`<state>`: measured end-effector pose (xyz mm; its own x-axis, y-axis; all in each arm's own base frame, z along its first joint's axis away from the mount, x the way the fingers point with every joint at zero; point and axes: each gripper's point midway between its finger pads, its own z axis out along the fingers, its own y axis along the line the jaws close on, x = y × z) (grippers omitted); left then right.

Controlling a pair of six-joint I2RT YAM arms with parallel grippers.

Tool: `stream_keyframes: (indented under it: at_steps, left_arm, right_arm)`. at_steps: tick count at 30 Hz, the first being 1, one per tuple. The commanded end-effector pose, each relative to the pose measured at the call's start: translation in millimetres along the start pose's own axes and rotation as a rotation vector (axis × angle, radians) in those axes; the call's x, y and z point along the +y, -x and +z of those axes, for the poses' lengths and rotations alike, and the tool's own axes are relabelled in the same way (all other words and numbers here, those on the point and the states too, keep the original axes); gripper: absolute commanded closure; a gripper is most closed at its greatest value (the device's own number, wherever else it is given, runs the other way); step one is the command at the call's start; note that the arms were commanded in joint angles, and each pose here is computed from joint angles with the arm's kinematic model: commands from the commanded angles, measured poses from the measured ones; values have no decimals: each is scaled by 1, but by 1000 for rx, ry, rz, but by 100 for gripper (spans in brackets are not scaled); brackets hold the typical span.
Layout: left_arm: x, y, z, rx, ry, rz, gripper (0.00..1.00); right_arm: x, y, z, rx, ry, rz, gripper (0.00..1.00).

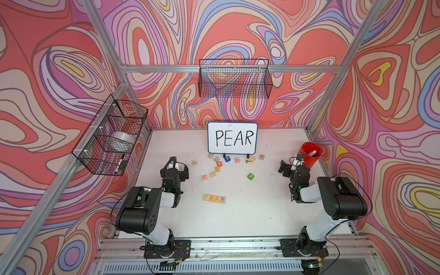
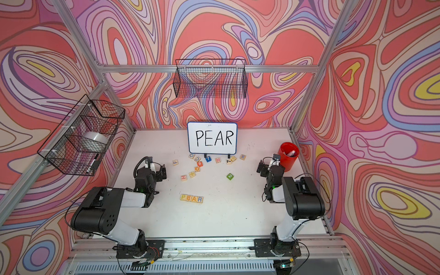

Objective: Spell the uppercase word “pear” with letter blocks
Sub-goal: Reset both arms

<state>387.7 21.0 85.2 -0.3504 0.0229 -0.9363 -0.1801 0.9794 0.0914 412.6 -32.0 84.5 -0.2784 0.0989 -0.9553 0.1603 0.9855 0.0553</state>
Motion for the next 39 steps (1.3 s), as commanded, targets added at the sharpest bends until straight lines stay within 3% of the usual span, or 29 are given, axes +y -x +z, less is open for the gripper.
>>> stream_keyframes:
  at_steps: [1,9,39]
  left_arm:
    - [-3,5,2,5,-36,-30,0]
    - [-4,5,2,11,-96,-57,0]
    - [-13,5,3,18,-121,-22,0]
  right_arm:
    - [13,13,8,-23,68,-33,2]
    - [15,12,10,-11,78,-37,2]
    - [15,11,9,-12,76,-41,2]
